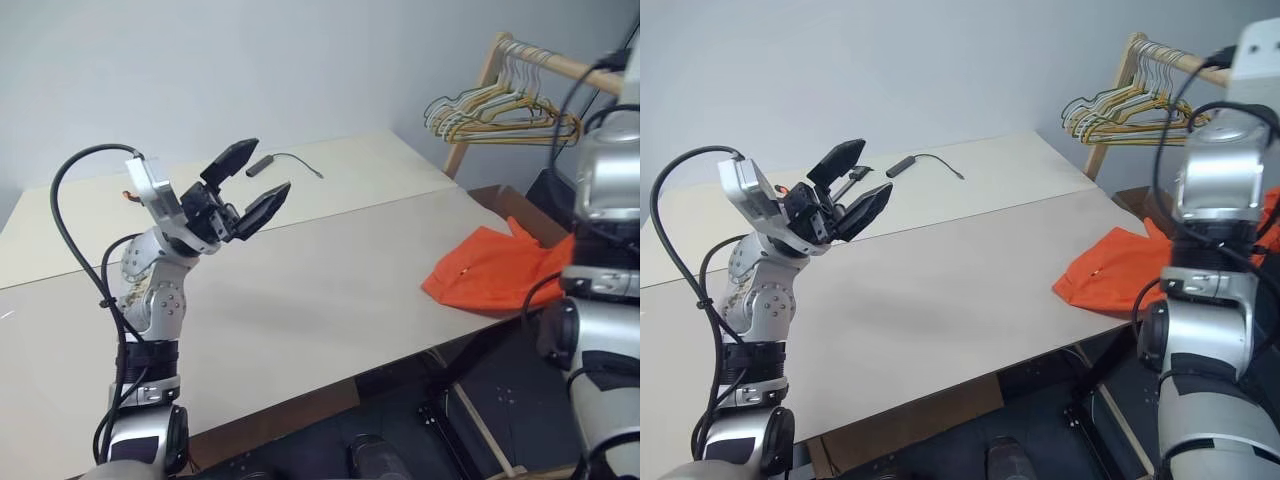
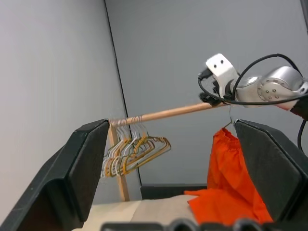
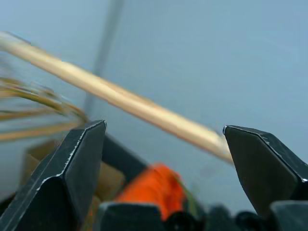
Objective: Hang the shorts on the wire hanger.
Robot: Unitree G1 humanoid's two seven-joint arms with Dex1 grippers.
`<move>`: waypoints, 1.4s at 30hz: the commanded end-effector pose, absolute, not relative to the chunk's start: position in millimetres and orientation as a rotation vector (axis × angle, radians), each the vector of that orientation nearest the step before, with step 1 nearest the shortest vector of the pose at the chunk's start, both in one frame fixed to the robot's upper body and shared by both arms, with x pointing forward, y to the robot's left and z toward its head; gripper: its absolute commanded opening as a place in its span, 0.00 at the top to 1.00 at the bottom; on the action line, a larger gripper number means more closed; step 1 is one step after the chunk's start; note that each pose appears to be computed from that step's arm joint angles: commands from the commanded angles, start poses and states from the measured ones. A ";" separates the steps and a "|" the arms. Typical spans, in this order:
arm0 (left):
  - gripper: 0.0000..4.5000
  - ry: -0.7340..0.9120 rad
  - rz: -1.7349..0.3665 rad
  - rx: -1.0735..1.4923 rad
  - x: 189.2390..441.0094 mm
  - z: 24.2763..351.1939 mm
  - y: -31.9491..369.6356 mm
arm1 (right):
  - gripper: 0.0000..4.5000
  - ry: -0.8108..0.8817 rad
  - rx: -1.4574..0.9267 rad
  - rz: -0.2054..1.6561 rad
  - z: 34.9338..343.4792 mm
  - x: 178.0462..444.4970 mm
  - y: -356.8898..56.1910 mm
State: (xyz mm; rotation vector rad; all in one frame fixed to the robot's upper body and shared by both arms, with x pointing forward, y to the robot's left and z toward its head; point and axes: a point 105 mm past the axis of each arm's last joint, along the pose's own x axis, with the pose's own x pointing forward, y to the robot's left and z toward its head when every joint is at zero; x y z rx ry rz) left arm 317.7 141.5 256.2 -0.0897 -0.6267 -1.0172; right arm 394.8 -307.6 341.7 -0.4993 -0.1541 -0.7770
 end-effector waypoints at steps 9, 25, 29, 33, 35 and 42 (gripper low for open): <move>0.00 -0.497 -0.886 -0.012 293.0 247.1 192.2 | 0.01 -0.199 -0.798 -0.127 290.6 414.0 -181.7; 0.00 -0.079 -0.793 0.118 245.7 168.5 227.7 | 0.01 -0.042 -1.052 0.637 174.4 367.7 -106.2; 0.00 -0.059 -0.778 0.133 241.3 162.6 226.7 | 0.01 -0.032 -1.079 0.708 166.3 363.4 -103.6; 0.00 -0.036 -0.768 0.178 240.5 159.9 224.8 | 0.01 -0.036 -1.083 0.741 161.1 361.5 -100.4; 0.00 -0.026 -0.771 0.198 239.9 158.8 223.3 | 0.01 -0.035 -1.084 0.747 158.8 361.5 -99.0; 0.00 -0.015 -0.752 0.186 240.4 157.1 220.7 | 0.01 -0.044 -1.090 0.763 155.8 361.6 -95.1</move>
